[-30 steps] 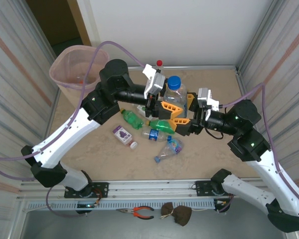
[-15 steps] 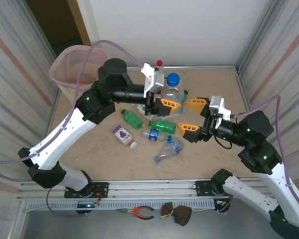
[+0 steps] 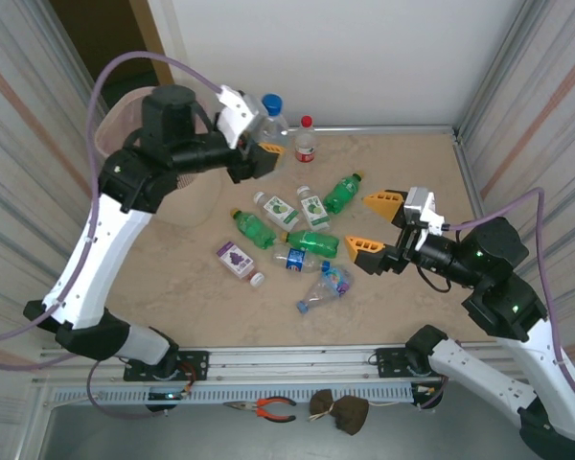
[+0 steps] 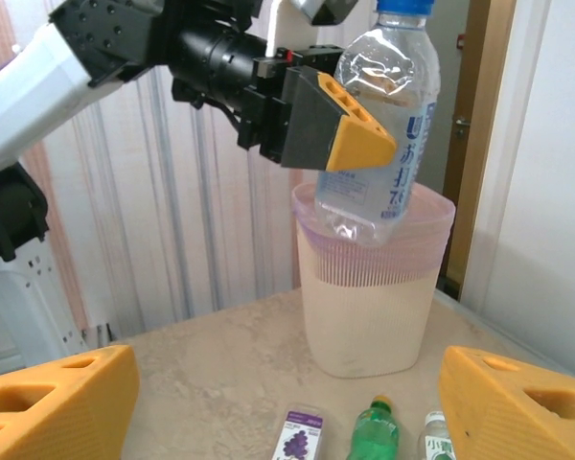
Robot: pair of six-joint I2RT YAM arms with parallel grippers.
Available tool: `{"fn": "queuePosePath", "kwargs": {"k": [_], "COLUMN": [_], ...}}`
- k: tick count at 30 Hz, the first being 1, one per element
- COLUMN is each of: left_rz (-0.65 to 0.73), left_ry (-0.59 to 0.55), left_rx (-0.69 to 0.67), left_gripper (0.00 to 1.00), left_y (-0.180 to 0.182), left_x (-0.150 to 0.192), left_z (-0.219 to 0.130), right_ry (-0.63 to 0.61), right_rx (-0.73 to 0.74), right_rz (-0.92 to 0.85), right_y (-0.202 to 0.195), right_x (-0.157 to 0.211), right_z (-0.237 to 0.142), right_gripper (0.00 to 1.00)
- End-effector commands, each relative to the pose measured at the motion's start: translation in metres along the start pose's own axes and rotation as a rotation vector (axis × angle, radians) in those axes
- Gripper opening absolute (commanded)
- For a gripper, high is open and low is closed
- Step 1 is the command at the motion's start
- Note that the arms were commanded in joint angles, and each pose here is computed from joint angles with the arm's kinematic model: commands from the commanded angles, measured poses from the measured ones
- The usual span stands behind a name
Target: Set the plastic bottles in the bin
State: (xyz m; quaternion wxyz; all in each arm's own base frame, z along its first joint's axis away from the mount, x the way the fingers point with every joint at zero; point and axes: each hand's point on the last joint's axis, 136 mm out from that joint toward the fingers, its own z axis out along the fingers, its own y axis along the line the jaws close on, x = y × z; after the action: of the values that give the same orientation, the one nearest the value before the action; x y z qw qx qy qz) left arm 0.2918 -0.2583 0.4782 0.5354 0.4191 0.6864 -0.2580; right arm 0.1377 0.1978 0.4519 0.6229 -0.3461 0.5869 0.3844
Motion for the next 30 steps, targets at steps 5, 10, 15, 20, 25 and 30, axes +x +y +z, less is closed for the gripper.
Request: {"fn": "queuePosePath", "kwargs": {"k": [5,10,15,20,25,30], "left_rz": [-0.079,-0.106,-0.101,-0.117,-0.176,-0.265], "left_ry": [0.203,0.298,0.426,0.547,0.58,0.608], "left_rx": [-0.292,-0.463,-0.609,-0.689,-0.664,-0.631], "left_gripper": [0.53,0.53,0.54,0.54,0.54,0.54], "left_y": [0.088,0.14,0.184,0.216,0.236,0.253], "left_x": [0.043,0.066,0.096,0.123,0.145,0.17], "left_z": [-0.046,-0.067,-0.08,-0.086,-0.077,-0.069], "right_ry": [0.028,0.032,0.045,0.045,0.044,0.046], "right_rx": [0.009,-0.003,-0.013,-0.011,-0.01,-0.005], "right_rz": [-0.015,-0.023,-0.029,-0.021,-0.014,-0.01], "right_y": [-0.005,-0.005,-0.005,-0.006,-0.006,-0.007], "right_x": [0.005,0.002,0.001,0.001,0.003,0.003], "right_z": [0.009,0.015,0.019,0.02,0.02,0.019], "right_gripper": [0.8,0.8,0.8,0.8,0.8,0.8]}}
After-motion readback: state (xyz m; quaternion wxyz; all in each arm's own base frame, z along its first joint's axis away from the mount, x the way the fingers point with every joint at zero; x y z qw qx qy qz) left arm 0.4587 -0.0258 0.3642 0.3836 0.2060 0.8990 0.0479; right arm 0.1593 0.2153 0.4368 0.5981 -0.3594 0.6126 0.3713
